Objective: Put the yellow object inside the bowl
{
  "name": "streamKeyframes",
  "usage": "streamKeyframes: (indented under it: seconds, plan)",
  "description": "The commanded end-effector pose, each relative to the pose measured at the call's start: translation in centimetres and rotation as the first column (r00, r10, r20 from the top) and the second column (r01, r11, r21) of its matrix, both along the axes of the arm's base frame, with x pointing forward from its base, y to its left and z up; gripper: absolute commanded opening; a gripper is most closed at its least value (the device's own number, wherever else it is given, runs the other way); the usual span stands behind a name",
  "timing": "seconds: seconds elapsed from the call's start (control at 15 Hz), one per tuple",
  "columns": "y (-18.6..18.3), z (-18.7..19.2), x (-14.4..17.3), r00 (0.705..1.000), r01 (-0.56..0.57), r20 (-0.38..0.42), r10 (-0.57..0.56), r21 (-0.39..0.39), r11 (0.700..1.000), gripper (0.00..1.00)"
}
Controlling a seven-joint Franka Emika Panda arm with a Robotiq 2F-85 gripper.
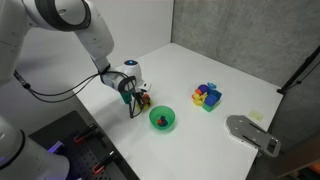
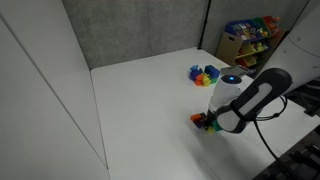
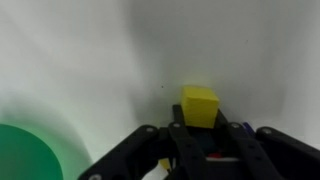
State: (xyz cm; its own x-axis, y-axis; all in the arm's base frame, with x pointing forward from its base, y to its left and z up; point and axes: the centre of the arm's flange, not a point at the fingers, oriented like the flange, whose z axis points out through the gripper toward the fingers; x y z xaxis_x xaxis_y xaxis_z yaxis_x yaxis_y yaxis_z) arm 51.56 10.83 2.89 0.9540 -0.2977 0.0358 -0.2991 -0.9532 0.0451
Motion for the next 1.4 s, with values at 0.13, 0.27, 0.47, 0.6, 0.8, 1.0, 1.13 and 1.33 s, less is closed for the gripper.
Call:
streamKeyframes:
  seconds: [0.13,0.27,0.47,0.6,0.8,1.0,1.13,1.33]
  plan:
    - [-0.9,4.3,0.4,0.999,-0.034,-0.003,0.034,0.017,0.999,0.11]
    - [-1.4,5.8,0.7,0.999,-0.036,0.001,0.036,0.02,0.999,0.11]
    - [-2.9,8.8,1.3,1.0,-0.031,0.002,0.031,0.04,0.999,0.11]
    - [-4.4,10.5,1.7,1.0,-0.02,-0.001,0.02,0.045,0.999,0.11]
    - [-7.3,12.0,1.5,1.0,0.009,-0.01,-0.009,0.042,0.999,0.11]
    - [-11.2,12.7,0.9,0.998,0.058,-0.015,-0.058,0.025,0.998,0.11]
    - [-13.9,12.9,0.7,0.996,0.092,-0.012,-0.092,0.002,0.996,0.11]
    - [-17.7,13.1,0.3,0.99,0.144,-0.01,-0.144,-0.029,0.989,0.11]
